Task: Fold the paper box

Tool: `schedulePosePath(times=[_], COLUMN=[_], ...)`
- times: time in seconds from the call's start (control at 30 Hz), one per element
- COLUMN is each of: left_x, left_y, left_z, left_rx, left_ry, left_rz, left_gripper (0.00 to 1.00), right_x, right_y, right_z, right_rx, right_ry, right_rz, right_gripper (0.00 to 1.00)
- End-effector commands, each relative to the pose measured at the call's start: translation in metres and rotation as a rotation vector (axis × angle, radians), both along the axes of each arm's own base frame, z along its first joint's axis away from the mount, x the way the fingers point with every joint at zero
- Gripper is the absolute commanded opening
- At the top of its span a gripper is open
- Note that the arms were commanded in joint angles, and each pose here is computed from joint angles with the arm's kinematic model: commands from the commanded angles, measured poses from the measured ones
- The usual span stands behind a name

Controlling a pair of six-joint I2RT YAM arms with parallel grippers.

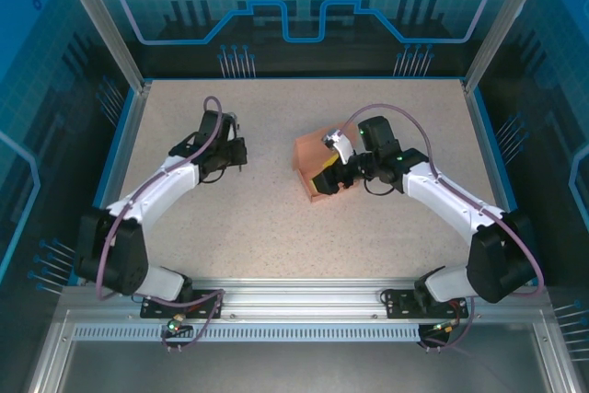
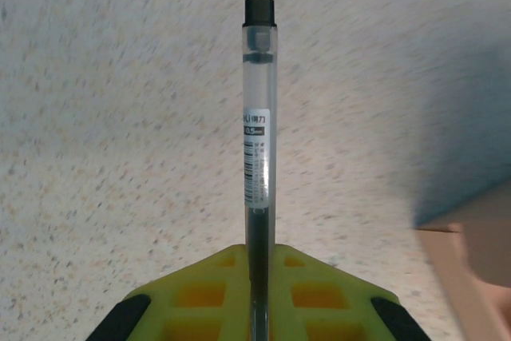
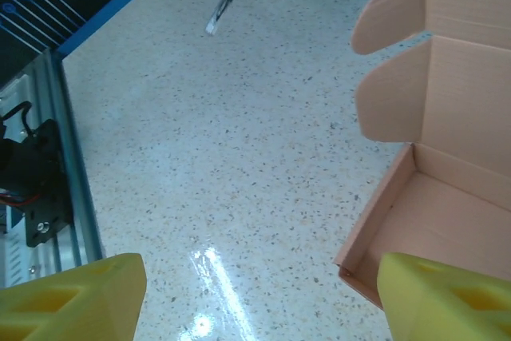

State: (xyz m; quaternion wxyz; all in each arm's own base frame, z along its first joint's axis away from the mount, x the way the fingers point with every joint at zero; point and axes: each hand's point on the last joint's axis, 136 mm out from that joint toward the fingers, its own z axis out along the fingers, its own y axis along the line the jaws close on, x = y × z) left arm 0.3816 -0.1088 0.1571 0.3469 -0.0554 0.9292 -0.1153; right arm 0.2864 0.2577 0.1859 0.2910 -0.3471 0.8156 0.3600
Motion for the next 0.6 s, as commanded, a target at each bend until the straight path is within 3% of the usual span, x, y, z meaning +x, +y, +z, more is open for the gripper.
schedulePosePath(times=[0.0,0.17,0.33,0.57], left_x=[-0.009,-0.03,-0.059,-0.078], left_y=[-0.025,-0.061,-0.106,-0.16], left_z=[0.034,0.064,0.086,0.089], left_rx=[-0.039,-0.044,-0.027,0.016], left_ry=[-0.098,-0.174,-0.255,-0.258], left_rz=[-0.117,-0.277,-0.472,-0.655], left_gripper=[0.12,0.11,0.12,0.12], right_x=[0.014,0.033,0.047,0.06], right_y=[-0.006,-0.031,-0.072,-0.14], right_z=[0.026,0.041,0.045,0.031], right_rx=[0.047,0.087,0.024,-0.019], right_ry=[-0.032,-0.064,-0.076,0.028], right_rz=[-0.066,-0.213,-0.401,-0.668], right_gripper=[0.82,0.92,1.0,1.0])
